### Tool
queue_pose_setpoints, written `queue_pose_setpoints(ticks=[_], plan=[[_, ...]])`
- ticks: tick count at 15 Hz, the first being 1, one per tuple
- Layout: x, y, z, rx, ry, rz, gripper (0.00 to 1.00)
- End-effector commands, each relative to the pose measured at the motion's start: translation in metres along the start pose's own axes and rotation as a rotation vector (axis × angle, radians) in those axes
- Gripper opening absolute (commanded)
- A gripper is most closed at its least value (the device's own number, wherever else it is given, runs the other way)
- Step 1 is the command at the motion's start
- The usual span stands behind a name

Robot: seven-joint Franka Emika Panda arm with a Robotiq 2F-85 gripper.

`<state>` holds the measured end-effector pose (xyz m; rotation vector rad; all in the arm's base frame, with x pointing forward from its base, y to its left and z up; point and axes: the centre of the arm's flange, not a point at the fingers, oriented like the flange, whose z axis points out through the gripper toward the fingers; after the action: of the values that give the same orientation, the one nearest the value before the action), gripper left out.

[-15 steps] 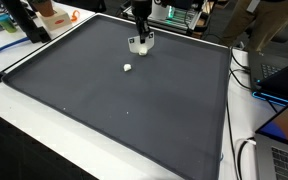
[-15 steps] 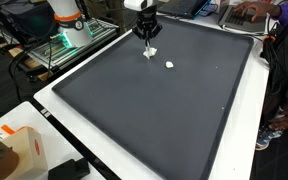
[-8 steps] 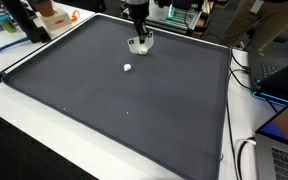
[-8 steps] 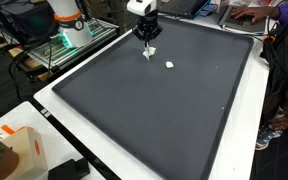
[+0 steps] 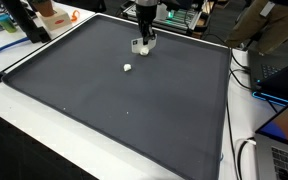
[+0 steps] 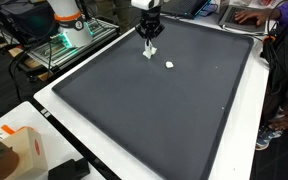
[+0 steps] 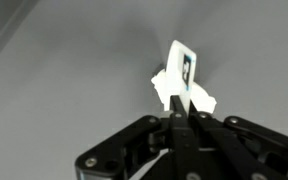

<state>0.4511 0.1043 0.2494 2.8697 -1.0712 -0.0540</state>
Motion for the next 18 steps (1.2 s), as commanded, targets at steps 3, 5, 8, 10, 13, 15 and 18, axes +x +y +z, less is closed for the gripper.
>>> queue_pose_setpoints(ticks=[3, 5, 8, 10, 13, 15, 18], plan=[[-0.07, 0.024, 0.038, -0.015, -0.104, 0.042, 0.01], [-0.072, 0.024, 0.018, 0.083, -0.041, 0.107, 0.01], [-0.074, 0.039, -0.025, 0.153, 0.102, 0.17, 0.01], [-0.079, 0.054, -0.059, 0.153, 0.131, 0.182, 0.01], [-0.086, 0.072, -0.112, 0.167, 0.045, 0.087, 0.01], [-0.097, 0.075, -0.142, 0.162, -0.026, -0.037, 0.01], [-0.111, 0.076, -0.172, 0.087, -0.121, -0.193, 0.01]])
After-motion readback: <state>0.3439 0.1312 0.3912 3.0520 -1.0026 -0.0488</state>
